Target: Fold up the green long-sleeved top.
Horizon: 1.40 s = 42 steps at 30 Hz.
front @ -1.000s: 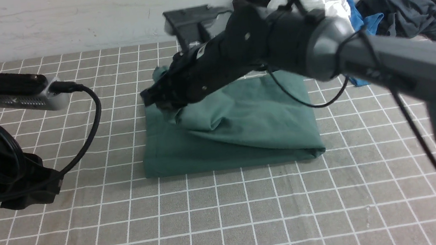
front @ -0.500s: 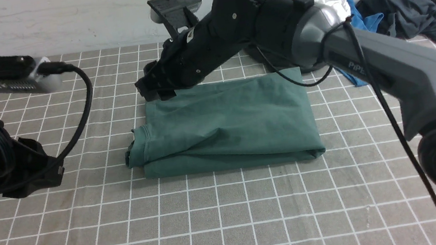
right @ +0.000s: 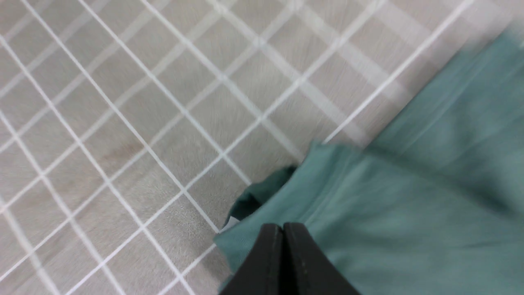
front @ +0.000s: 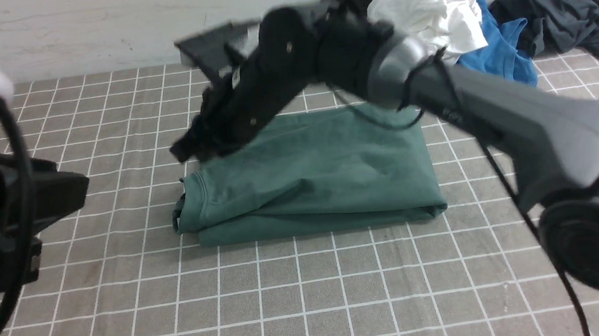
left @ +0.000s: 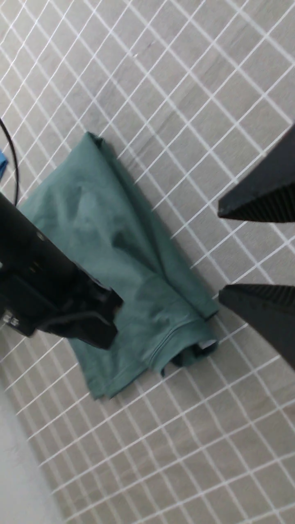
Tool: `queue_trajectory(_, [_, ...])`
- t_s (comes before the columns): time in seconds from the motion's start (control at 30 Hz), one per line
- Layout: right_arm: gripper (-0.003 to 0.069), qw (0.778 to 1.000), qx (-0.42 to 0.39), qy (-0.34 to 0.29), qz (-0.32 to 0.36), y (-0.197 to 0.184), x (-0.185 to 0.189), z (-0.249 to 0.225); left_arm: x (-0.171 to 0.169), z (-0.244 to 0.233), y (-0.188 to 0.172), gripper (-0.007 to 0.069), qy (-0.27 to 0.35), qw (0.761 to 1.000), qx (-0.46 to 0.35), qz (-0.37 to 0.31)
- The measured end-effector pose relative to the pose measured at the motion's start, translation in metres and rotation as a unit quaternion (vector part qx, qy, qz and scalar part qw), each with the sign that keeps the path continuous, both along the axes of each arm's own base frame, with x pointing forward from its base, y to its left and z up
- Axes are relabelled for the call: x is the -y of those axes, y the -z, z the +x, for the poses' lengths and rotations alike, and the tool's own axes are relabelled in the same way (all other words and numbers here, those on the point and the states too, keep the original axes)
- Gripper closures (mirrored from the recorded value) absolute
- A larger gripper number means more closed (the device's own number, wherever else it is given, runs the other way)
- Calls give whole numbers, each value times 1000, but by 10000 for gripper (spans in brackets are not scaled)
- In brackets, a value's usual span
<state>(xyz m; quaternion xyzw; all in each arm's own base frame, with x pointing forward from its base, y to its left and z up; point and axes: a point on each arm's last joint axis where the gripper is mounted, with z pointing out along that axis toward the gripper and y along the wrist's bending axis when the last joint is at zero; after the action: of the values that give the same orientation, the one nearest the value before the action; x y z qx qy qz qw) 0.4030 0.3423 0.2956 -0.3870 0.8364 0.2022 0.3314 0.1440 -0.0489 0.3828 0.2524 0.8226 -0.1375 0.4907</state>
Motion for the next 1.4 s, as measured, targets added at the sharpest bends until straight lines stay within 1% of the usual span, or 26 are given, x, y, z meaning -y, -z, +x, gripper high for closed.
queue_trajectory(0.03, [670, 1000, 6, -1, 0, -10, 3, -3, -1, -1, 0, 424, -5, 1000, 8, 0])
queue_trajectory(0.07, [670, 1000, 22, 4, 2, -31, 12, -8, -3, -5, 4, 424, -14, 1000, 24, 2])
queue_trajectory(0.1, [670, 999, 47, 15, 9, -66, 29, -18, -7, -14, 6, 438, -32, 998, 62, 6])
queue_trajectory(0.17, [672, 996, 74, 37, 22, -111, 61, -36, -13, -27, 13, 469, -59, 991, 119, 16])
queue_trajectory(0.23, [673, 995, 86, 53, 21, -133, 89, -53, -17, -40, 24, 531, -70, 985, 157, 29])
queue_trajectory(0.27, [673, 995, 86, 55, 20, -135, 92, -55, -17, -40, 23, 531, -71, 984, 159, 28])
queue_trajectory(0.3, [673, 993, 93, 68, 1, -144, 119, -74, -20, -50, 37, 595, -79, 979, 184, 40])
queue_trajectory(0.33, [673, 993, 93, 73, -10, -145, 133, -85, -21, -53, 42, 610, -85, 976, 194, 43])
queue_trajectory(0.37, [673, 993, 94, 73, -12, -144, 135, -88, -22, -53, 43, 613, -86, 976, 196, 43])
queue_trajectory(0.4, [673, 992, 93, 78, -33, -136, 151, -102, -23, -56, 54, 625, -96, 973, 204, 46])
queue_trajectory(0.47, [673, 989, 108, 85, -50, -128, 174, -129, -26, -59, 68, 633, -112, 969, 216, 45])
queue_trajectory(0.5, [673, 987, 127, 92, -46, -127, 186, -146, -28, -60, 73, 633, -121, 967, 222, 41])
queue_trajectory(0.57, [673, 983, 144, 104, -42, -114, 203, -170, -30, -63, 75, 633, -137, 960, 242, 27])
queue_trajectory(0.63, [673, 981, 152, 121, -29, -88, 221, -198, -31, -67, 73, 633, -150, 953, 262, 2])
queue_trajectory(0.67, [673, 980, 150, 124, -26, -85, 223, -200, -32, -68, 72, 633, -151, 953, 264, 0])
queue_trajectory(0.7, [673, 981, 137, 133, -23, -60, 231, -214, -31, -70, 71, 633, -152, 951, 269, -13])
queue_trajectory(0.8, [673, 982, 124, 145, -14, -25, 244, -235, -31, -71, 71, 633, -150, 951, 269, -21])
queue_trajectory(0.83, [673, 981, 129, 146, -9, -24, 245, -238, -31, -71, 71, 633, -150, 951, 268, -21])
queue_trajectory(0.87, [673, 980, 133, 145, -11, -4, 252, -249, -30, -71, 71, 633, -148, 952, 266, -23])
queue_trajectory(0.9, [673, 978, 145, 146, -1, 1, 256, -256, -30, -71, 71, 633, -148, 953, 265, -24])
queue_trajectory(1.0, [673, 974, 176, 145, 12, 15, 265, -270, -30, -71, 71, 633, -147, 953, 265, -24])
queue_trajectory(1.13, [673, 968, 200, 146, 31, 17, 272, -282, -30, -71, 71, 633, -147, 953, 265, -25])
queue_trajectory(1.4, [673, 972, 181, 149, 22, 22, 275, -287, -30, -71, 71, 633, -147, 953, 265, -26])
